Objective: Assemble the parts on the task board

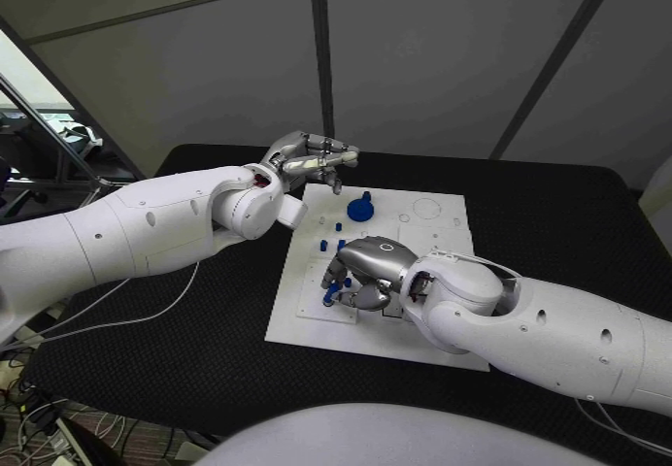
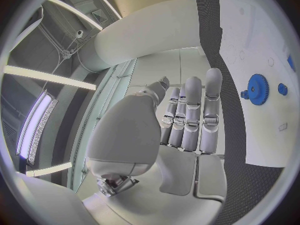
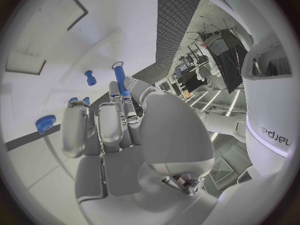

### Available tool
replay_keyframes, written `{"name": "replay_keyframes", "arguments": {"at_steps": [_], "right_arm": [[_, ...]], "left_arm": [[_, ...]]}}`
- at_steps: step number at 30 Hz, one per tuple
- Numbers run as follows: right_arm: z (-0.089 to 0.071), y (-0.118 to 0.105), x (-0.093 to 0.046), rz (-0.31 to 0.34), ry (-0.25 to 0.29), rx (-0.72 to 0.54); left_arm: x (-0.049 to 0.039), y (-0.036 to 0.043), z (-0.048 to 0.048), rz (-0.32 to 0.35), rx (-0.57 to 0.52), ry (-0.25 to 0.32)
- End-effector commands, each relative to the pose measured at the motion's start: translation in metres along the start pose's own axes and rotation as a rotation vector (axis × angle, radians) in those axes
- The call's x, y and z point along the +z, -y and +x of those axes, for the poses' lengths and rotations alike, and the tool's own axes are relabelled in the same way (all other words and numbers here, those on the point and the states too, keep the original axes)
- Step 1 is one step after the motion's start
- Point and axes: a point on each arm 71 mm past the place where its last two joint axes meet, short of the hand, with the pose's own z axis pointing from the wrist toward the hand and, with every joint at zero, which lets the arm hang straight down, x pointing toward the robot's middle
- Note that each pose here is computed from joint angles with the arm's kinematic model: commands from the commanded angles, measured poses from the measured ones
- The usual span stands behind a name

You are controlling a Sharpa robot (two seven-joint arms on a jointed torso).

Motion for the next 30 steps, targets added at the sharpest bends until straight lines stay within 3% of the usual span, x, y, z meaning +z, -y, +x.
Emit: {"name": "replay_keyframes", "arguments": {"at_steps": [1,20,30], "right_arm": [[0.003,-0.001,0.001,-0.002,-0.042,-0.025],[0.015,-0.002,0.004,0.008,-0.079,-0.081],[0.016,-0.003,0.006,-0.004,-0.067,-0.084]], "left_arm": [[0.0007,0.0021,0.0013,0.012,-0.006,-0.007],[0.0011,0.002,0.0024,0.011,-0.007,-0.01],[0.0009,0.0021,0.0023,0.01,-0.007,-0.011]]}}
